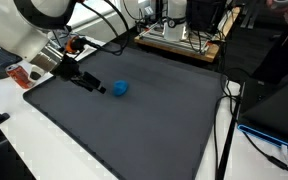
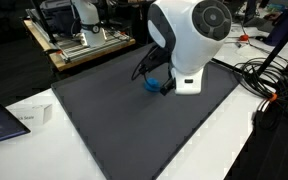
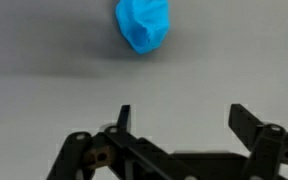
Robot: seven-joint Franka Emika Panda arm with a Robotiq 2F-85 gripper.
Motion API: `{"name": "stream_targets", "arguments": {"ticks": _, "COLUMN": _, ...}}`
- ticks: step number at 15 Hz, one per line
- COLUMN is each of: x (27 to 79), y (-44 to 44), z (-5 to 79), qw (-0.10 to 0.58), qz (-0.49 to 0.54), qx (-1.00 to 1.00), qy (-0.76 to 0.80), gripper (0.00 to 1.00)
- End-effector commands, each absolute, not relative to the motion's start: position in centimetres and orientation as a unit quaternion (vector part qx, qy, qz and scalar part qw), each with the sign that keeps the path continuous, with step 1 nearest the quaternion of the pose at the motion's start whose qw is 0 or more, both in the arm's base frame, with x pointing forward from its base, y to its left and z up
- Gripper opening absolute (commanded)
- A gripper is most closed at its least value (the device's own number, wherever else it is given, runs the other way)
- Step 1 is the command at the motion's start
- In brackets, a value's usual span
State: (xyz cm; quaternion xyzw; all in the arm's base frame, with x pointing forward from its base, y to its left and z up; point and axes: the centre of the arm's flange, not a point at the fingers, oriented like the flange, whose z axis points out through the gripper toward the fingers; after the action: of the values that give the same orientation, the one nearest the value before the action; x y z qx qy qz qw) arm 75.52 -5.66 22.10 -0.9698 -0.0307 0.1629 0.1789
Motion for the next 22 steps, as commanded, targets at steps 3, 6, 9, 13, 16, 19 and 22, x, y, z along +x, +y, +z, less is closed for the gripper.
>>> {"name": "stream_targets", "arguments": {"ticks": 3, "x": 74.8, "y": -7.5, "z": 20.9, "qw": 0.213, "qz": 0.137, "qx": -0.966, "qy": -0.054, "gripper": 1.0}}
{"name": "stream_targets", "arguments": {"ticks": 6, "x": 73.2, "y": -8.3, "z": 20.4, "qw": 0.206, "qz": 0.129, "qx": -0.968, "qy": -0.064, "gripper": 1.0}}
{"name": "stream_targets", "arguments": {"ticks": 9, "x": 71.7, "y": -9.0, "z": 20.0, "qw": 0.198, "qz": 0.124, "qx": -0.97, "qy": -0.068, "gripper": 1.0}}
{"name": "stream_targets", "arguments": {"ticks": 13, "x": 69.4, "y": -9.6, "z": 19.9, "qw": 0.183, "qz": 0.135, "qx": -0.972, "qy": -0.056, "gripper": 1.0}}
{"name": "stream_targets", "arguments": {"ticks": 16, "x": 67.6, "y": -9.8, "z": 20.5, "qw": 0.178, "qz": 0.149, "qx": -0.972, "qy": -0.042, "gripper": 1.0}}
{"name": "stream_targets", "arguments": {"ticks": 19, "x": 65.7, "y": -9.9, "z": 21.8, "qw": 0.177, "qz": 0.145, "qx": -0.973, "qy": -0.034, "gripper": 1.0}}
{"name": "stream_targets", "arguments": {"ticks": 22, "x": 64.1, "y": -9.9, "z": 22.6, "qw": 0.174, "qz": 0.133, "qx": -0.976, "qy": -0.022, "gripper": 1.0}}
